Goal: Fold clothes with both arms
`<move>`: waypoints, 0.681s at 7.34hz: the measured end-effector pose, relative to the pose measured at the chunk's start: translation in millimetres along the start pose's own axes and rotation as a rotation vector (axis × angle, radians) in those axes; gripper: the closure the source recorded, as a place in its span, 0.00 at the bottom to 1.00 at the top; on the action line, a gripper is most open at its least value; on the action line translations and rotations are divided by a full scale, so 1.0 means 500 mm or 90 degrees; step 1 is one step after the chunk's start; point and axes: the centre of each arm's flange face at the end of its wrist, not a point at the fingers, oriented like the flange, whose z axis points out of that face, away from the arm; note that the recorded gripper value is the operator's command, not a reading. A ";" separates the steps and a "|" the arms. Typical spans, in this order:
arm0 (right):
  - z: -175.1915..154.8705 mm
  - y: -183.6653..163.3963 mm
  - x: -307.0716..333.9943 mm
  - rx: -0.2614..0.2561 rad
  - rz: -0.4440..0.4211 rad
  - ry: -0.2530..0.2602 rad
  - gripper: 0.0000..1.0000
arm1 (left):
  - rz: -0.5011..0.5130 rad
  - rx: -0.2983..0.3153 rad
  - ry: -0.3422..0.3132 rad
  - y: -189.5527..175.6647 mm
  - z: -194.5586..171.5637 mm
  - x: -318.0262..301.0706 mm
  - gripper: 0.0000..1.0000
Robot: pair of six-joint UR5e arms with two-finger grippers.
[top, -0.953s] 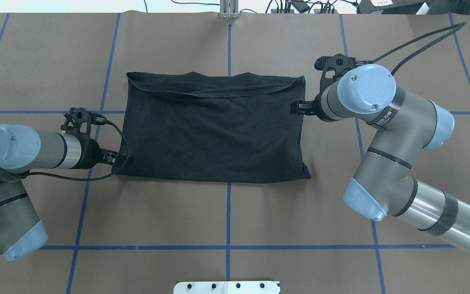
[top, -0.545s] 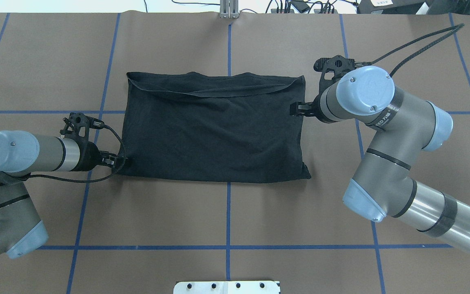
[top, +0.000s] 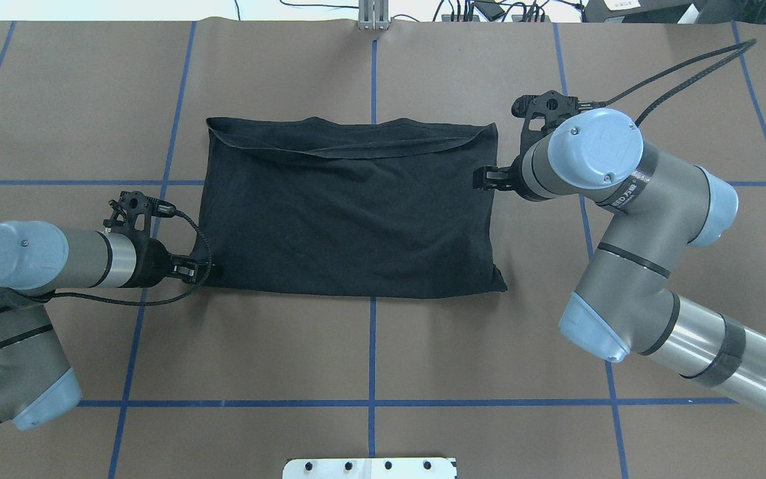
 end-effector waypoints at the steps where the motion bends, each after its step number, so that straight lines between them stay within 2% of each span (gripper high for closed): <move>1: 0.000 0.000 0.001 0.000 0.001 0.001 0.00 | -0.005 -0.004 0.002 0.007 0.002 0.004 0.38; 2: 0.001 0.000 0.001 0.000 0.001 0.001 0.00 | -0.012 -0.007 0.004 0.013 0.004 0.010 0.43; 3: 0.001 0.000 0.001 0.000 0.001 0.001 0.00 | -0.015 -0.009 0.005 0.016 0.003 0.013 0.69; 4: 0.001 0.000 0.001 0.000 0.001 0.001 0.00 | -0.017 -0.009 0.005 0.018 0.003 0.013 1.00; 5: 0.000 0.000 0.000 0.001 0.002 0.000 0.00 | -0.018 -0.009 0.004 0.020 0.002 0.011 1.00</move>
